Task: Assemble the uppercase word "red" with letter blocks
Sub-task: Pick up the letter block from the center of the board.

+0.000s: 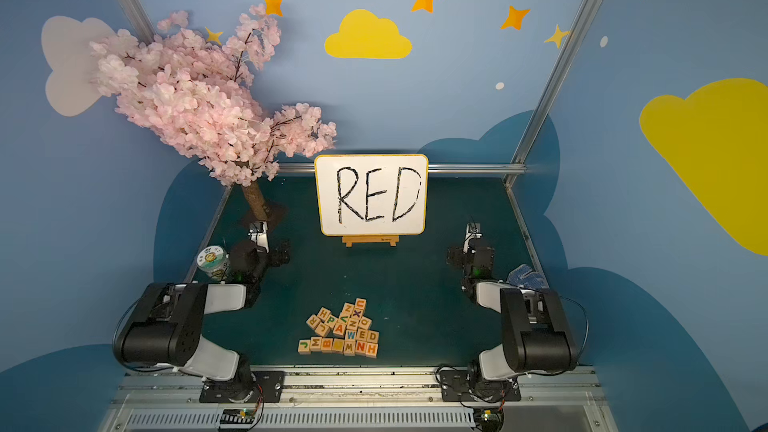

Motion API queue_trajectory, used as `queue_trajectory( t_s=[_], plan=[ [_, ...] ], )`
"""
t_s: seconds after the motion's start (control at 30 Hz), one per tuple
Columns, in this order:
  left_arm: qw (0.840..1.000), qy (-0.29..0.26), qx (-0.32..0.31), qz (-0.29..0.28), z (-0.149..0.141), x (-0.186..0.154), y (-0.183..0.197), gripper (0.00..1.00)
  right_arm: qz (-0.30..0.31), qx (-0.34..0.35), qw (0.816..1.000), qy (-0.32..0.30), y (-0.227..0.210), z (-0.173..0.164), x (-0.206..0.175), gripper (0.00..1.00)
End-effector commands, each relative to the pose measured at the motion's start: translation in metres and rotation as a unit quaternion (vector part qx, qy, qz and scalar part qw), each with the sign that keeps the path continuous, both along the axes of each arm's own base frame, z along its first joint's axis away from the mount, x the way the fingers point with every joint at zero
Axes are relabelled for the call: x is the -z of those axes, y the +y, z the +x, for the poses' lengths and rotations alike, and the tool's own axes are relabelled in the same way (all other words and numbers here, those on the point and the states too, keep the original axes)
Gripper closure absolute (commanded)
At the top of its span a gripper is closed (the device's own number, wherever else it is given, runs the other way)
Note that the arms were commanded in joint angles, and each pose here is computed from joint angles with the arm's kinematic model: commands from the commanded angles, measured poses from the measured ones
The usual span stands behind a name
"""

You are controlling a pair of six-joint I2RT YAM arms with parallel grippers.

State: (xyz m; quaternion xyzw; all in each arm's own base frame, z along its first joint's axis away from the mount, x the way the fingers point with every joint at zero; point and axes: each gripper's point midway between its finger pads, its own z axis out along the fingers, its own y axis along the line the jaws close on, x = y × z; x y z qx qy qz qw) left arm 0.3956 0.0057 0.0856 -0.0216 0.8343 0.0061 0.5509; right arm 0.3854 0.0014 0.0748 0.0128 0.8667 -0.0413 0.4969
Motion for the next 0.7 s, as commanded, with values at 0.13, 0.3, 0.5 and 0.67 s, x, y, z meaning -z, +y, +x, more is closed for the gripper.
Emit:
queue_trajectory(
  t_s=[0.13, 0.3, 0.5, 0.67],
  plan=[
    [1.0, 0.003, 0.002, 0.0, -0.001, 0.0029, 0.0, 0.01, 0.001, 0.005, 1.0, -0.02, -0.0018, 0.0039, -0.0117, 0.02],
    [1.0, 0.004, 0.002, 0.0, -0.001, 0.0033, 0.0002, 0.01, 0.001, 0.005, 1.0, -0.021, -0.0022, 0.0043, -0.0123, 0.02],
    [1.0, 0.004, 0.002, -0.002, -0.0007, 0.0034, 0.0003, 0.01, 0.001, 0.005, 1.0, -0.021, -0.0016, 0.004, -0.0122, 0.02],
    [1.0, 0.005, 0.003, -0.002, -0.0006, 0.0037, 0.0, 0.01, 0.001, 0.004, 1.0, -0.021, -0.0015, 0.0043, -0.0122, 0.02]
  ],
)
